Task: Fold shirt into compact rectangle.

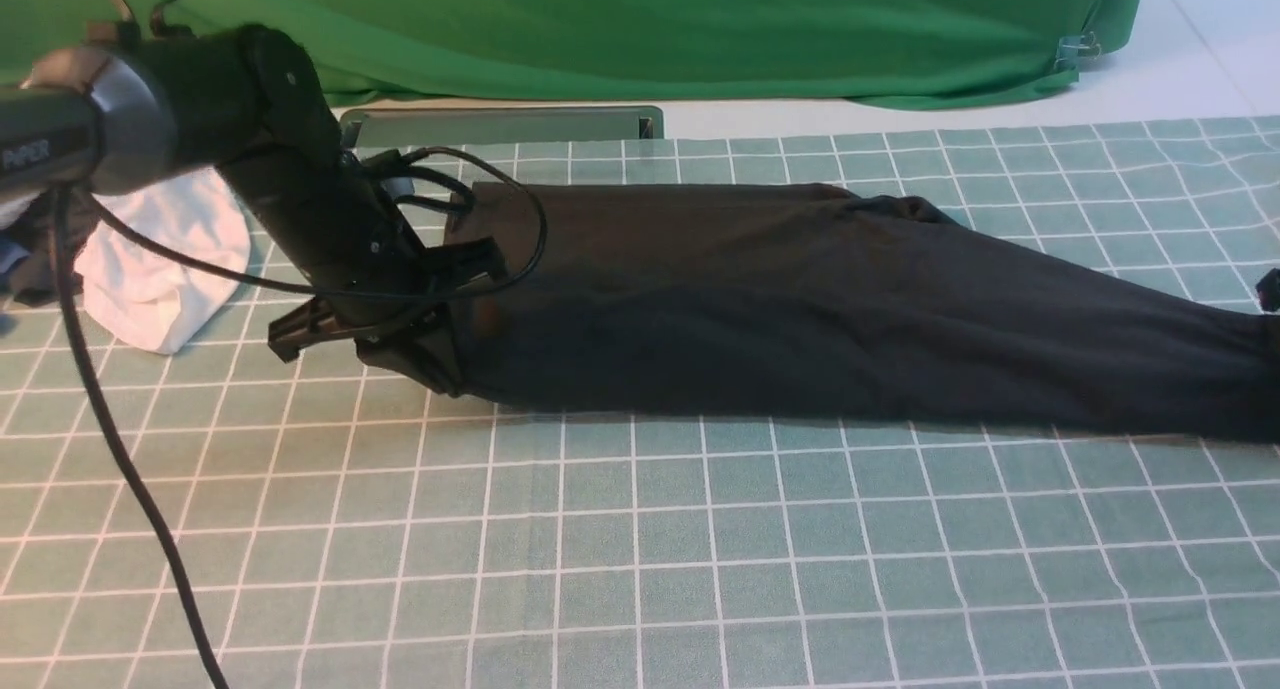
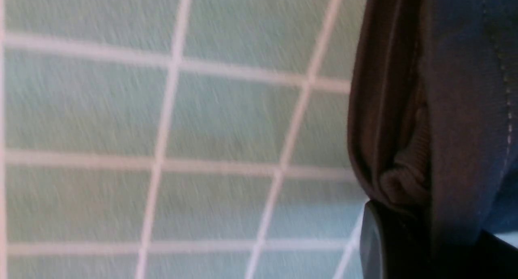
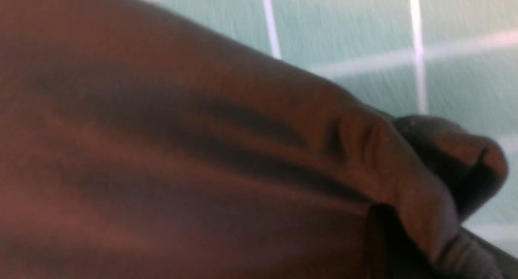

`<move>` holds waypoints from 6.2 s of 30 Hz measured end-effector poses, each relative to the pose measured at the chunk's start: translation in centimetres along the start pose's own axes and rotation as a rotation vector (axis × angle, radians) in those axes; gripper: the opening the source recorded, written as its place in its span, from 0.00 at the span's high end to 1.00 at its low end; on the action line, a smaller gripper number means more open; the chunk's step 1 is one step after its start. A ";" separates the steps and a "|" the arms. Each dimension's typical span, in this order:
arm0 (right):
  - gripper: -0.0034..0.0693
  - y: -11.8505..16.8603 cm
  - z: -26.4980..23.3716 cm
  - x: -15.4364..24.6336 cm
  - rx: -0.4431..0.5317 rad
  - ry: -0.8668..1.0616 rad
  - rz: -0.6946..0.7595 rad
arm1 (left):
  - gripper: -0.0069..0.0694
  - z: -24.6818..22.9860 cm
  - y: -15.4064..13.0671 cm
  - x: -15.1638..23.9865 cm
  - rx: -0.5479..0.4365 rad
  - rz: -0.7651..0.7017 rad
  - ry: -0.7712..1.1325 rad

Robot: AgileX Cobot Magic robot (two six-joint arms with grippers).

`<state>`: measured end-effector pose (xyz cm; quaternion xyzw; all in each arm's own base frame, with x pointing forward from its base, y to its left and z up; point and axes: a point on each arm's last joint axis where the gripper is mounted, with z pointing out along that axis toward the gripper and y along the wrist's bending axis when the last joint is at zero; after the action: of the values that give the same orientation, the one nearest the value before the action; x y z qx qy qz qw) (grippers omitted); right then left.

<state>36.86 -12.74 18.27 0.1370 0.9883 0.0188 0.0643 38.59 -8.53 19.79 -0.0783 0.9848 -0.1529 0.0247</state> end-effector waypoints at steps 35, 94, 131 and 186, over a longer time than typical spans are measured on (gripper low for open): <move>0.85 -4.2 -8.4 11.2 0.124 -0.055 0.223 | 0.65 2.1 -2.1 16.0 -0.065 0.194 0.235; 0.34 41.3 -4.5 22.8 -0.610 -0.178 -0.389 | 0.89 -10.6 2.5 4.2 0.019 0.056 -0.192; 0.91 33.7 -10.9 17.2 -0.306 -0.132 -0.691 | 0.89 -12.2 0.1 6.6 0.195 0.111 -0.125; 0.92 21.5 0.2 23.0 -0.027 -0.033 -0.537 | 0.89 2.9 -4.3 6.2 0.143 0.047 -0.052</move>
<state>20.74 14.18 16.49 -0.1305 0.9877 0.0118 0.0849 33.36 -14.39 18.22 -0.0570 0.9720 -0.2203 0.0594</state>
